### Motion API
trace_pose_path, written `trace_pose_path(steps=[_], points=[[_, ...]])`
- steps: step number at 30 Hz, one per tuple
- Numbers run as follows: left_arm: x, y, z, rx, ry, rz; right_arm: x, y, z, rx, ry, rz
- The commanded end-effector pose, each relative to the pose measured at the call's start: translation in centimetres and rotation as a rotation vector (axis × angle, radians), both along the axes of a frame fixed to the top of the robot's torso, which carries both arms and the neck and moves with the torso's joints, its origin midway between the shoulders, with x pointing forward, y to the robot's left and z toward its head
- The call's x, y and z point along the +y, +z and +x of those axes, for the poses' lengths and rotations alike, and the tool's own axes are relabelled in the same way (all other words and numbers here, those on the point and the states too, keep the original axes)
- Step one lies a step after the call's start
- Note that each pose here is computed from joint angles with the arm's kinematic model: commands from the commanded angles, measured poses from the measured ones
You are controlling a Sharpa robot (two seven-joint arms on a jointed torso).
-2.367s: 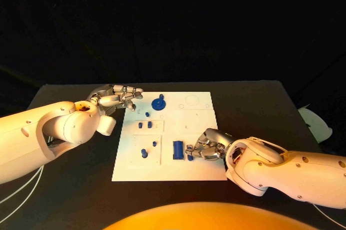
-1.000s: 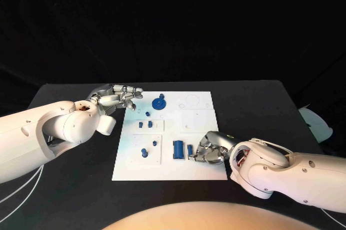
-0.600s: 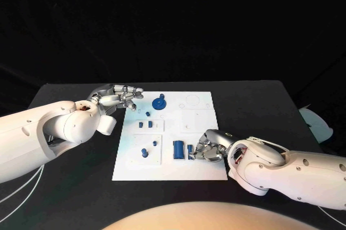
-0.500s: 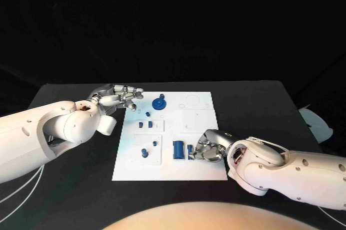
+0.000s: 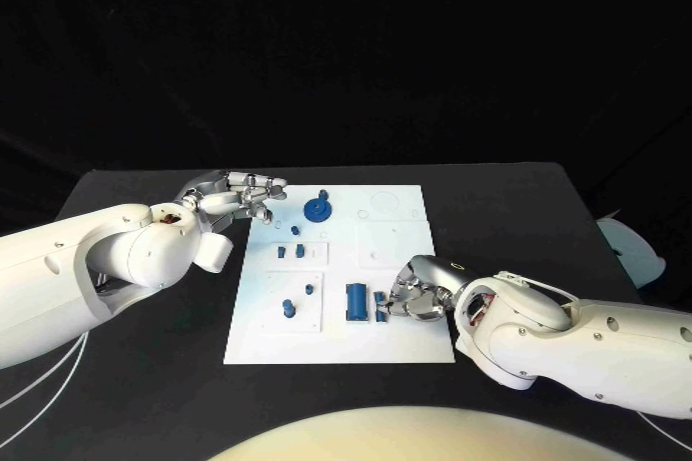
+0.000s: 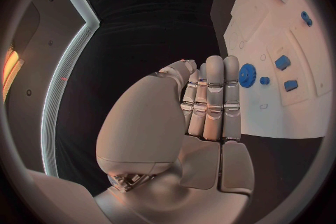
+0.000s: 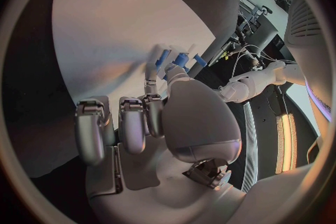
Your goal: Assemble the parts on the task board
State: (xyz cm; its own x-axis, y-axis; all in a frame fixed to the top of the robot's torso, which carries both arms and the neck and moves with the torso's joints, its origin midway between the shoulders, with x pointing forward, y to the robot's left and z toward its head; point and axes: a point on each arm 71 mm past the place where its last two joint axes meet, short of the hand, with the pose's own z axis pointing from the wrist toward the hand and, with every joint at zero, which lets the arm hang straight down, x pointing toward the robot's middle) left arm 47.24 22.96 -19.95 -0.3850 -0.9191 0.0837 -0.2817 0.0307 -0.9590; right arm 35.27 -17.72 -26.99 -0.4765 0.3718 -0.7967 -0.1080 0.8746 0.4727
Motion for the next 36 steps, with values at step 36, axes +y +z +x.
trace_pose_path(steps=[36], points=[[-1.0, -3.89, 4.50, -0.066, 0.206, -0.095, -4.6, 2.5, 16.7, -0.003, -0.282, 0.861]])
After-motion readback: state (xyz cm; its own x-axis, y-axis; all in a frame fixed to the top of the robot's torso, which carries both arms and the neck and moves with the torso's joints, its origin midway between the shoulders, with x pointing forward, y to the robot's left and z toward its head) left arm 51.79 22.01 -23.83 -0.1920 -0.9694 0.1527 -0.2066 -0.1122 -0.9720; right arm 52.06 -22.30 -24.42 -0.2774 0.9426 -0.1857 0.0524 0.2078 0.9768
